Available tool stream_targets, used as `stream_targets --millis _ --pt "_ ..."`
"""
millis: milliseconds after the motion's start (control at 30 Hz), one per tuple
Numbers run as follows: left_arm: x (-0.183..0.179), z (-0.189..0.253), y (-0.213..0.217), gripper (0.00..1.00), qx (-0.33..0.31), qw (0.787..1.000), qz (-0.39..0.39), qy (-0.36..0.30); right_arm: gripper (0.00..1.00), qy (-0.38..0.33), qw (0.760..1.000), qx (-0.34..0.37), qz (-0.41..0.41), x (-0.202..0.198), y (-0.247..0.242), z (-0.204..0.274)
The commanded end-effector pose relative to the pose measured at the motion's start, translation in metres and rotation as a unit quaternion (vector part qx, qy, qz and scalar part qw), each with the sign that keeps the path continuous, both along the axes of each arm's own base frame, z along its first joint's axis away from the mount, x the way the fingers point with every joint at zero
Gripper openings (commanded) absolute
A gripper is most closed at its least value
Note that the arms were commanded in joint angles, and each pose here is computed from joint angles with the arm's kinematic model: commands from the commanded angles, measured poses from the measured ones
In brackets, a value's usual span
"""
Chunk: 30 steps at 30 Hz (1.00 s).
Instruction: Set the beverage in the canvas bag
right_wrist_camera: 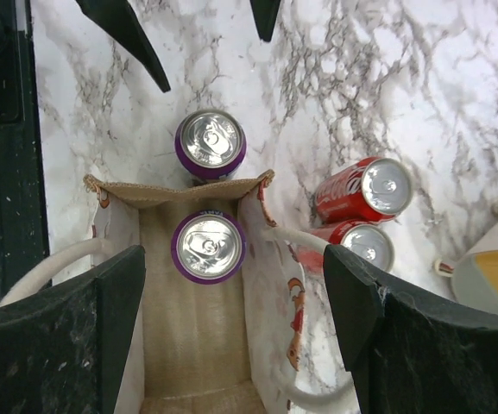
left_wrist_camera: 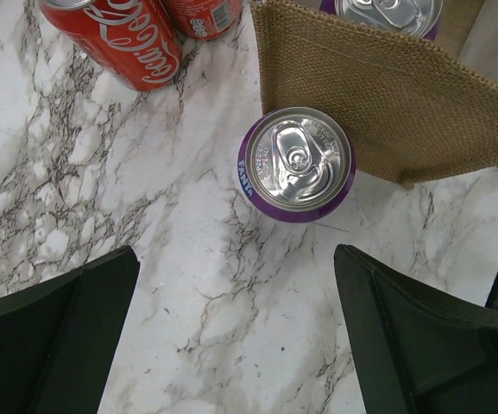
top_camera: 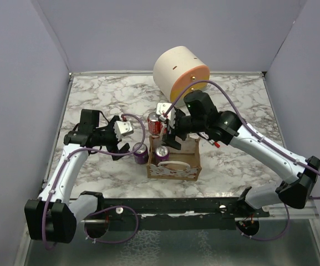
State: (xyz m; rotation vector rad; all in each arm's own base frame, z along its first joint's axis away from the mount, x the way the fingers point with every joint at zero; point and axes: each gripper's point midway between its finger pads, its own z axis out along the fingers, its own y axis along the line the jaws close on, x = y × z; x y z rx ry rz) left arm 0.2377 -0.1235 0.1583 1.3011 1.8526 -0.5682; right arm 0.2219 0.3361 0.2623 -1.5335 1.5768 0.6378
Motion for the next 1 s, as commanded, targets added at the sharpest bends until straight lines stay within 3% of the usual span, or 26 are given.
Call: stream_targets --millis 0,267,500,733,967 --pt "-0.004 -0.011 -0.006 0.99 0.004 0.998 -0.055 -0.010 0.82 -0.040 0.999 0.015 0.001 -0.004 -0.016 0.042" --pt "-0.008 -0.036 -0.018 0.99 0.017 0.995 -0.101 0.020 0.82 -0.020 0.997 0.066 -0.022 0.010 -0.056 0.069" --pt "-0.005 -0.056 -0.044 0.99 0.028 0.989 -0.147 0.018 0.83 0.010 0.988 0.108 -0.109 0.036 -0.119 0.063" --pt "0.006 -0.058 -0.060 0.99 0.010 0.989 -0.149 0.012 0.85 0.025 0.983 0.121 -0.138 0.040 -0.142 0.057" --pt "-0.002 -0.056 -0.065 0.81 -0.004 0.987 -0.157 0.025 0.85 0.033 0.982 0.122 -0.139 0.043 -0.143 0.049"
